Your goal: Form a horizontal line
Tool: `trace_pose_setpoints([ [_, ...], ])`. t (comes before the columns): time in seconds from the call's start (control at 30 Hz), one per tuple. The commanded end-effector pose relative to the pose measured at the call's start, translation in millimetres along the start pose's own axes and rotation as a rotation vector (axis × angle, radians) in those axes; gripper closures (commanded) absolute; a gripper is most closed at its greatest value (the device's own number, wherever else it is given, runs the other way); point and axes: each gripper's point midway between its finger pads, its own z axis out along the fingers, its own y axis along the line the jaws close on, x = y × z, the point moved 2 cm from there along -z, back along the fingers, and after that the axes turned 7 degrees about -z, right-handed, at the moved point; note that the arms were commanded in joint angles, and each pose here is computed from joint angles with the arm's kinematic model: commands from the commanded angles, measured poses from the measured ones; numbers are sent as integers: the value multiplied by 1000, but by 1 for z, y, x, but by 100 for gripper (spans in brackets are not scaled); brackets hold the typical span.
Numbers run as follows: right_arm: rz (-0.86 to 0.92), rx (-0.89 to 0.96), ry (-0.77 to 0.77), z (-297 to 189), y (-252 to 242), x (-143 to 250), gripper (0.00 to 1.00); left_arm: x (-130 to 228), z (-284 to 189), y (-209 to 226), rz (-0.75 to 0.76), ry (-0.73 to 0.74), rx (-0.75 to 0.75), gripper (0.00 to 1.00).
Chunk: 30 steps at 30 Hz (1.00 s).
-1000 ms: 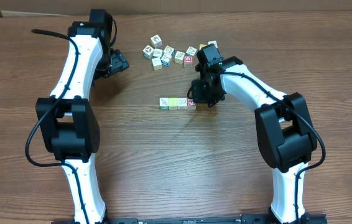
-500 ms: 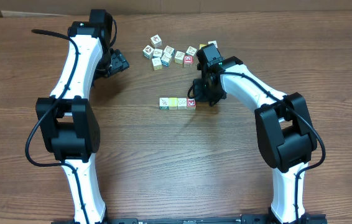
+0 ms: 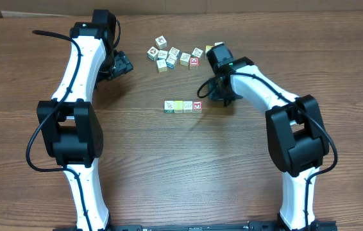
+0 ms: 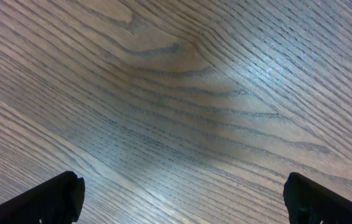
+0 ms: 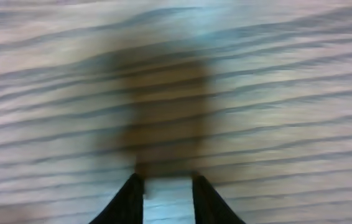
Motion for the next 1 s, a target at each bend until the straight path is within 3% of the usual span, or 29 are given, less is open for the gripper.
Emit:
trace_pose_setpoints([
  [0.0,69,51,-18,-1,-32,-11,73,-2,0,-4,12,-10,4,0],
  [0.1,115,67,5,5,-56,-6,25,-2,0,-4,12,-10,4,0],
  [0.2,169,83,28,11,-82,-1,0,-2,0,-4,12,-10,4,0],
  [0.5,283,106,47,17,-134,3,0,-2,0,-4,12,-10,4,0],
  [0.97,308,98,-52,18,-141,-19,0,-2,0,-4,12,-10,4,0],
])
